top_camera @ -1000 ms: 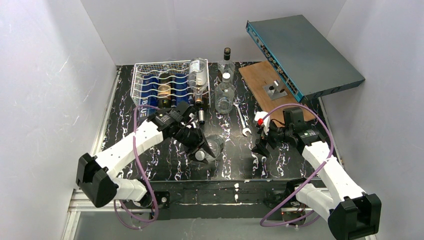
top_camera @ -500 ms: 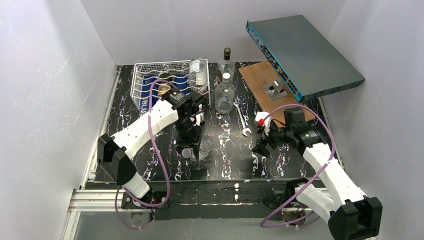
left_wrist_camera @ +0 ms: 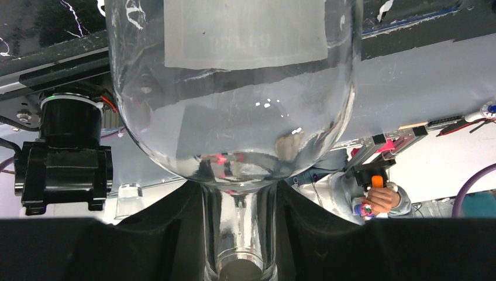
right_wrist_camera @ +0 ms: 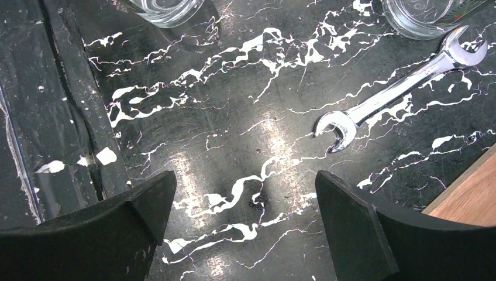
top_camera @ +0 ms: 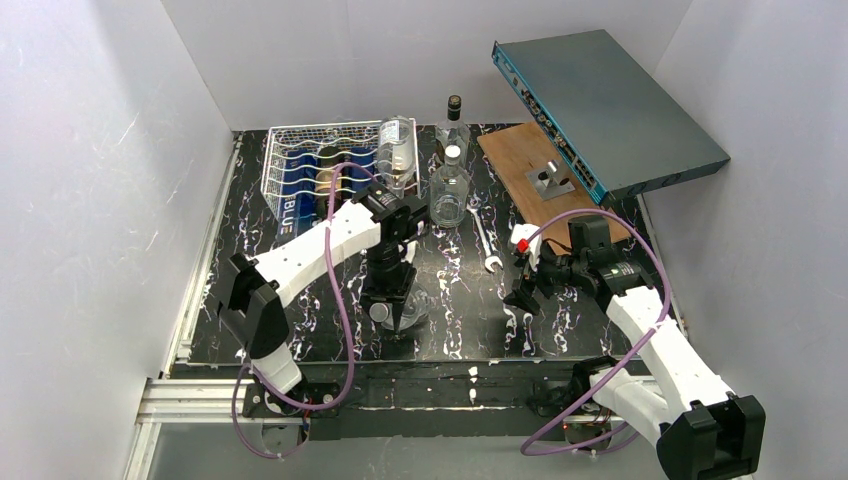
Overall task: Take the wine bottle off the wine rack
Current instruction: Place the wine bottle at the center of the board.
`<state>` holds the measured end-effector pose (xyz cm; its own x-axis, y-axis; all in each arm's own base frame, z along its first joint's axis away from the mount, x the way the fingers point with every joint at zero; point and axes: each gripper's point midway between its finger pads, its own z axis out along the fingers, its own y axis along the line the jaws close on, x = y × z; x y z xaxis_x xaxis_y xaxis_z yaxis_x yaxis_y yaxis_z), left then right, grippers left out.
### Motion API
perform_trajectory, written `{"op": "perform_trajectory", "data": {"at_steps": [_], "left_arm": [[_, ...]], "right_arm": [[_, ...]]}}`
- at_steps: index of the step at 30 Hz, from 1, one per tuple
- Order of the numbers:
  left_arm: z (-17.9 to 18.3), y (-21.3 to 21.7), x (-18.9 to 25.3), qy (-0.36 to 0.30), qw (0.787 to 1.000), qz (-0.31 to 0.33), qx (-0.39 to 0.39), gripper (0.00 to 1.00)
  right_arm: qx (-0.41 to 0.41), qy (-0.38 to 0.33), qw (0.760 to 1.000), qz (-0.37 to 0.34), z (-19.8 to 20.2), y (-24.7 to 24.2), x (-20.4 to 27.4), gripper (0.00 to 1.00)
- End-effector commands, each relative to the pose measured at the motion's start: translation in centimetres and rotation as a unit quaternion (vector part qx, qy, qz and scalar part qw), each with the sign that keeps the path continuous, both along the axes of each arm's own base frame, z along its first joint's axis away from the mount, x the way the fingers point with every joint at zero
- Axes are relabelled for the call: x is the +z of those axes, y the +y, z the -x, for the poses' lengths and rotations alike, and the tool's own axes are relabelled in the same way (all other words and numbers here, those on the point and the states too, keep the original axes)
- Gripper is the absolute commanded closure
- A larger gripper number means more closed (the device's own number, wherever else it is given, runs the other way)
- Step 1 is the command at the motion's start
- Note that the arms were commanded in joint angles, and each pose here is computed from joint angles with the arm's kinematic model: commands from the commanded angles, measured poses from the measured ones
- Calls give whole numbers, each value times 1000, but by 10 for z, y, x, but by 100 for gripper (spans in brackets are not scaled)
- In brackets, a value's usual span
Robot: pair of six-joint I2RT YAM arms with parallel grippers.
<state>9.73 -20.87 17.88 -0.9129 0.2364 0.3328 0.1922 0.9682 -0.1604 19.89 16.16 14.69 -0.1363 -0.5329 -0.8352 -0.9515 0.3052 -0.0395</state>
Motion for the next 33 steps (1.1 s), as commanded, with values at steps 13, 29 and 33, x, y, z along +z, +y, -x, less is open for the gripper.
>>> {"op": "perform_trajectory", "data": {"at_steps": [13, 29, 33], "left_arm": [[24, 11, 26, 55, 997, -45, -13, 74], [15, 5, 28, 34, 998, -43, -16, 59], [15, 5, 28, 33, 998, -43, -16, 58]], "right_arm": [[13, -6, 1000, -13, 6, 3, 6, 2], [13, -8, 1000, -12, 6, 3, 6, 2], [12, -8, 1000, -11, 6, 2, 5, 2]]}}
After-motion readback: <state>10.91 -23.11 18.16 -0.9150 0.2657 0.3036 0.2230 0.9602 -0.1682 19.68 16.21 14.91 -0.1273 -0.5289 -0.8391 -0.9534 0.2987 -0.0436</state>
